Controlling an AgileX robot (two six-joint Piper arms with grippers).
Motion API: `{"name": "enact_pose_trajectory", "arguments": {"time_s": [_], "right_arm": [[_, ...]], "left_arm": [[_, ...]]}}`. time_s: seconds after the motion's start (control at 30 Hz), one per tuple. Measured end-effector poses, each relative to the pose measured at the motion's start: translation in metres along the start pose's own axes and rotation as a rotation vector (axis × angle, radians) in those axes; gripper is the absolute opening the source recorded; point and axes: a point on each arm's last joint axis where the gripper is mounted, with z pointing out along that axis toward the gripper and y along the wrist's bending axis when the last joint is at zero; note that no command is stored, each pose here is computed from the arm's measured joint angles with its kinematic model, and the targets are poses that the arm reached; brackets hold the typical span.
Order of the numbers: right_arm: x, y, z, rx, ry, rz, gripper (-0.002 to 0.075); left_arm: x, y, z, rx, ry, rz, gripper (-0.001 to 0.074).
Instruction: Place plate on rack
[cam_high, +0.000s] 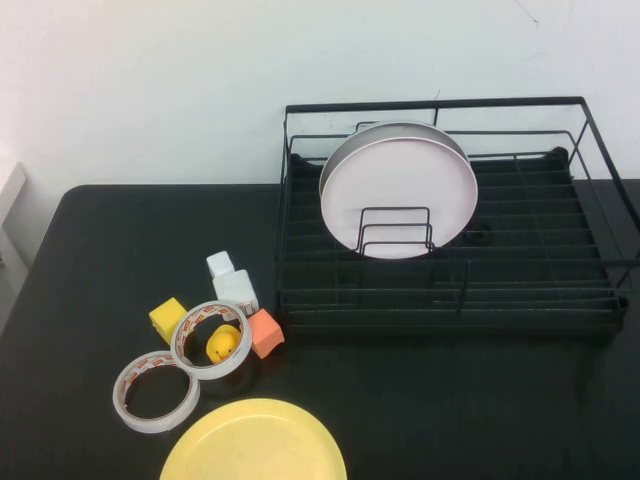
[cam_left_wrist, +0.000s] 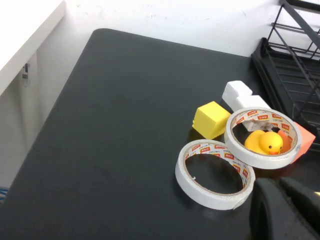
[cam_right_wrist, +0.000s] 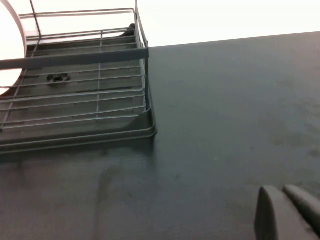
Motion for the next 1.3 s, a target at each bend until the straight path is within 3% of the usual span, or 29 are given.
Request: {"name": "enact_pose_trajectory", "arguments": {"time_s": [0.3, 0.47, 0.53, 0.67, 0.73, 0.8, 1.17, 1.3], "right_arm": [[0.0, 0.0, 0.0, 0.0, 0.0, 0.0, -0.0002], [0.0, 0.0, 0.0, 0.0, 0.0, 0.0, -0.0002], [0.0, 0.0, 0.0, 0.0, 0.0, 0.0, -0.0002], [0.0, 0.0, 0.0, 0.0, 0.0, 0.0, -0.0002], [0.0, 0.0, 0.0, 0.0, 0.0, 0.0, -0.0002], [0.0, 0.0, 0.0, 0.0, 0.0, 0.0, -0.0002], [0.0, 0.0, 0.0, 0.0, 0.0, 0.0, -0.0002], [0.0, 0.0, 0.0, 0.0, 0.0, 0.0, -0.0002]], "left_arm": [[0.0, 0.0, 0.0, 0.003, -0.001, -0.008, -0.0003], [0.0, -0.005, 0.0, 0.055, -0.001, -0.152, -0.0003], [-0.001, -0.008, 0.0, 0.093, -0.004, -0.29, -0.0003], [-0.007, -0.018, -0.002, 0.219, 0.004, -0.814, -0.0003], [-0.01, -0.02, -0.003, 0.265, 0.004, -0.984, -0.0003], [-0.013, -0.021, -0.003, 0.287, -0.012, -1.072, -0.0003], [-0.02, -0.016, -0.004, 0.289, -0.096, -1.119, -0.0003], [-0.021, -0.017, -0.004, 0.286, -0.108, -1.003, -0.0002]]}}
